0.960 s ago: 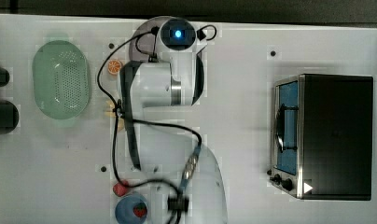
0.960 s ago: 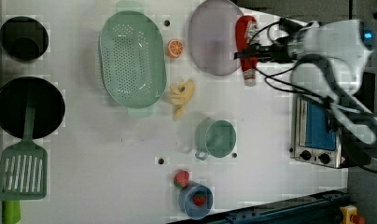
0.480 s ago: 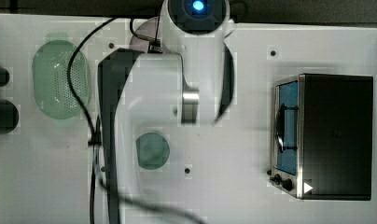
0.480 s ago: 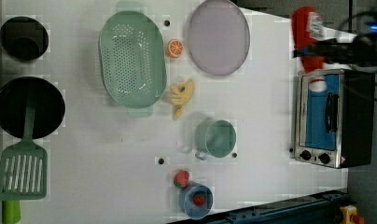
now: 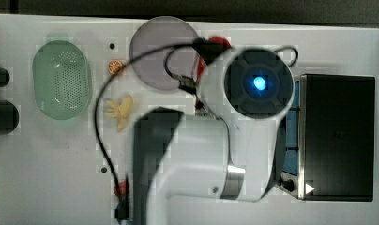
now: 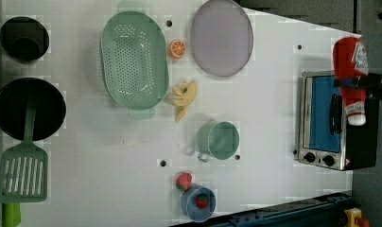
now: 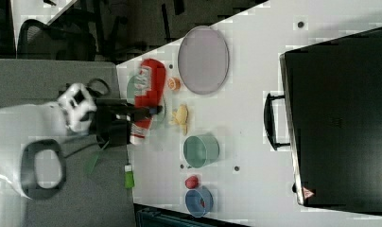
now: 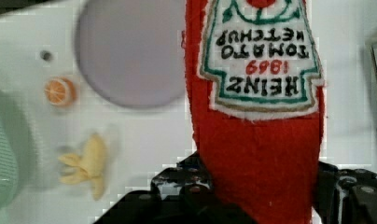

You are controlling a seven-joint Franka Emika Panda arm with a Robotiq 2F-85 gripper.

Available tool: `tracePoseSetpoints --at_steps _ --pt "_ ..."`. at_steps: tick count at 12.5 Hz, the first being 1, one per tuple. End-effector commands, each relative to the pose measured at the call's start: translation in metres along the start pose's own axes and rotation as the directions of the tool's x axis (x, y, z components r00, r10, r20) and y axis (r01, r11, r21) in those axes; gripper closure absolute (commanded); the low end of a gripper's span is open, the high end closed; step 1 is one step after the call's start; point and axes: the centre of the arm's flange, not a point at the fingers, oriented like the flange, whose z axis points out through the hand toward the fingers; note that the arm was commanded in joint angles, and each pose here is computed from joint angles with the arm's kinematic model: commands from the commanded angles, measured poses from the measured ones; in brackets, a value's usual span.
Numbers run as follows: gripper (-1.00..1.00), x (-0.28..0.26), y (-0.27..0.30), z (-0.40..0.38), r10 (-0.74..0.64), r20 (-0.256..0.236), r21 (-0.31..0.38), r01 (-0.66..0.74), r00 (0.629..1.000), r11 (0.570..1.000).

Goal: Pick ketchup from plate and place it on table.

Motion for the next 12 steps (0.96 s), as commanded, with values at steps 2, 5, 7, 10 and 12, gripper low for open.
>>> tracePoseSetpoints --at_steps 2,5,7,10,12 --pt "-0.20 -0.037 0.015 0.106 -0.011 0.090 -0.025 0.013 0.996 1.000" --pt "-0.20 -0.064 0.020 0.172 -0.012 0.108 -0.035 0.016 0.994 0.999" --pt "-0.20 -0.070 0.021 0.209 -0.014 0.115 -0.041 0.019 0.993 0.999" --pt "-0.20 -0.074 0.025 0.261 -0.011 0.145 -0.051 0.018 0.989 0.999" --pt "-0.44 -0.078 0.027 0.288 -0.008 0.155 -0.056 0.017 0.988 0.998"
